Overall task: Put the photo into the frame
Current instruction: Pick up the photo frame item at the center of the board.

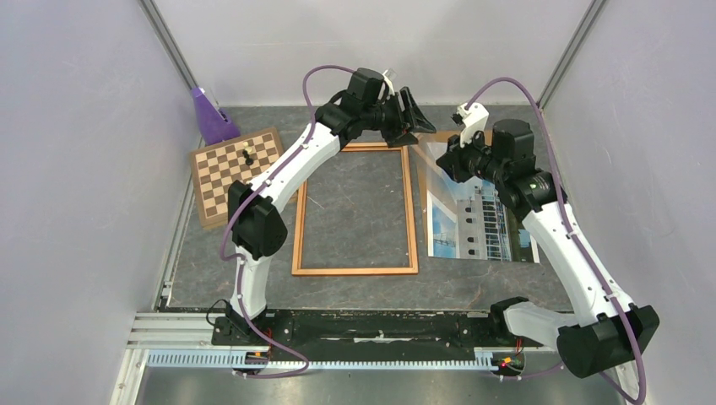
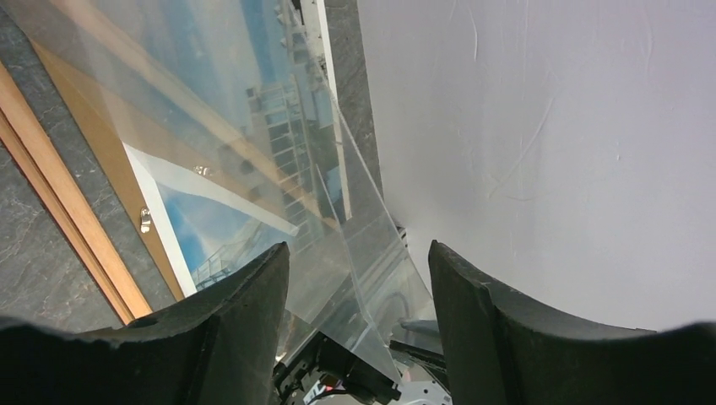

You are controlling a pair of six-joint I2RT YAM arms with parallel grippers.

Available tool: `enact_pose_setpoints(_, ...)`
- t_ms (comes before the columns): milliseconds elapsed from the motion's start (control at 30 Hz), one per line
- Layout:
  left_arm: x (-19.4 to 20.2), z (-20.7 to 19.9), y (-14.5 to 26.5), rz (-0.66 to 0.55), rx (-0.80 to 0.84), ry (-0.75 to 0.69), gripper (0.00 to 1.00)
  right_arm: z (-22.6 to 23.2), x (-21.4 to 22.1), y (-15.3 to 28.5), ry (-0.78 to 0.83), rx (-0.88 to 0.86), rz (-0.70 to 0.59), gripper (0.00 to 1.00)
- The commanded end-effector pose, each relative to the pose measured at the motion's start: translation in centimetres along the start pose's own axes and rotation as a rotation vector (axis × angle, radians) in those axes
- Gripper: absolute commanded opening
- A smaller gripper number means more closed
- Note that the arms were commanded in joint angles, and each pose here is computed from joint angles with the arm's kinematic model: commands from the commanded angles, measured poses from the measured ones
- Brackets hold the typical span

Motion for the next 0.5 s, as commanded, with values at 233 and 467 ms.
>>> enact_pose_setpoints(233, -0.7, -0.6, 0.0, -0.027, 0.049, 0.020, 0.54, 0.5, -0.2, 0.4, 0.013, -0.022, -0.033, 0.40)
enact_pose_setpoints(467, -0.4, 0.2, 0.3, -0.011, 0.037, 0.026, 0.42, 0.7, -1.1, 1.2, 0.021, -0.026, -0.062, 0.67)
Point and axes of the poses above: each gripper's point midway between its finger pads, its own y axis back along the fingers, its own z axis along the line the jaws close on, x = y × z, the point moved 8 cm from there along y, back along the fingers, and after that the axes turned 1 degree about -y, right-handed, at the moved point
